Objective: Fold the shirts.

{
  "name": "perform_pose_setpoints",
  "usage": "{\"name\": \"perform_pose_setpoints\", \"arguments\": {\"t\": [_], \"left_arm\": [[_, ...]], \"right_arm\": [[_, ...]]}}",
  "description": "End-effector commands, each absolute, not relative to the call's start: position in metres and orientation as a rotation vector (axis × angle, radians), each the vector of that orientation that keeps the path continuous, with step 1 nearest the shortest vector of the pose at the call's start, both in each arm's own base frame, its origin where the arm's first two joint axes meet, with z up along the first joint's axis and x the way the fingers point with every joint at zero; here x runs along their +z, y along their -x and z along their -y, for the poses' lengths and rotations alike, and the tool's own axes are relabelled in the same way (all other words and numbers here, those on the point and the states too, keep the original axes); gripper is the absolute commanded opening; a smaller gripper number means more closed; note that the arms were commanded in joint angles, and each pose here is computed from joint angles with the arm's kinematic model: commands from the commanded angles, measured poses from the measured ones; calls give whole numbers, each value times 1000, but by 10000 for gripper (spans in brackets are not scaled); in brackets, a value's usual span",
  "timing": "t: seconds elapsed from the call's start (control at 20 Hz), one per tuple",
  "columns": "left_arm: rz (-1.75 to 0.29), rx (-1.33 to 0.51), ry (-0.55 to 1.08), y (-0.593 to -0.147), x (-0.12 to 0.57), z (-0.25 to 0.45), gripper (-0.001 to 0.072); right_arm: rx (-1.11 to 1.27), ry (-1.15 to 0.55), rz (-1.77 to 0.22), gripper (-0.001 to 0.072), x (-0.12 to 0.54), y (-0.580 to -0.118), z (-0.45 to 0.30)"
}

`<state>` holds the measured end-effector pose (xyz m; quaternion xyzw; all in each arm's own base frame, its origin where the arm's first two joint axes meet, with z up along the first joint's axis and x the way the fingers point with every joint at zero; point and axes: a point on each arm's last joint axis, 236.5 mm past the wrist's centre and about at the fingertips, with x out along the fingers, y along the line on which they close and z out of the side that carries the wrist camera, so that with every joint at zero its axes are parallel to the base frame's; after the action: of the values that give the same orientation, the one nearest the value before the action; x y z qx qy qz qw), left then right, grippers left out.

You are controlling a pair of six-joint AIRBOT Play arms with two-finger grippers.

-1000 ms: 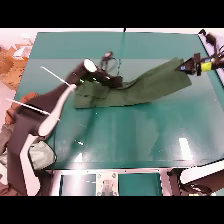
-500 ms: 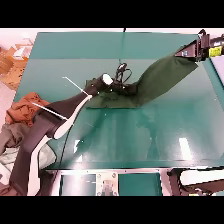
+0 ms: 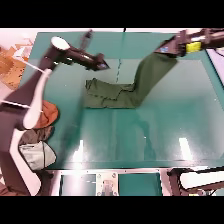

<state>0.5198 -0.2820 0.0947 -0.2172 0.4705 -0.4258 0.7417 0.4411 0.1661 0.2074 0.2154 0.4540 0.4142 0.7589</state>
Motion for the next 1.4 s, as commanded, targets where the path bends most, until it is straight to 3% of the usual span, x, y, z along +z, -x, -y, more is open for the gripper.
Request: {"name": "perform_pose_setpoints", "arguments": {"t": [0.0,0.25,0.3,0.4,0.45,0.65,0.85,1.05,1.2,1.25,1.35], "left_arm": [[-1038,-888,495,-516,128,200,25],[-1081,-845,527,-510,126,146,25],[-1089,-839,532,-510,123,141,25],[-1094,-831,515,-509,120,137,25],[-1095,-837,506,-508,119,137,25],[-1078,-846,472,-509,118,136,25],[-1079,-845,472,-509,118,136,25],[-1080,-842,470,-510,117,135,25],[-1073,-838,471,-511,117,135,25],[-1069,-834,472,-513,118,135,25],[-1068,-834,472,-513,118,135,25]], "right_arm": [[946,-448,-973,15,180,-453,-254],[948,-472,-1033,21,57,-463,-407],[925,-474,-1035,95,25,-461,-436],[892,-478,-1042,510,-25,-451,-476],[893,-469,-1055,534,-37,-444,-484],[912,-373,-1100,531,-2,-467,-416],[758,-465,-1154,531,37,-511,-273],[484,-523,-1374,540,-14,-502,-145],[410,-596,-1458,546,-62,-482,-130],[401,-610,-1472,598,-76,-476,-136],[411,-624,-1467,613,-96,-468,-156]]}}
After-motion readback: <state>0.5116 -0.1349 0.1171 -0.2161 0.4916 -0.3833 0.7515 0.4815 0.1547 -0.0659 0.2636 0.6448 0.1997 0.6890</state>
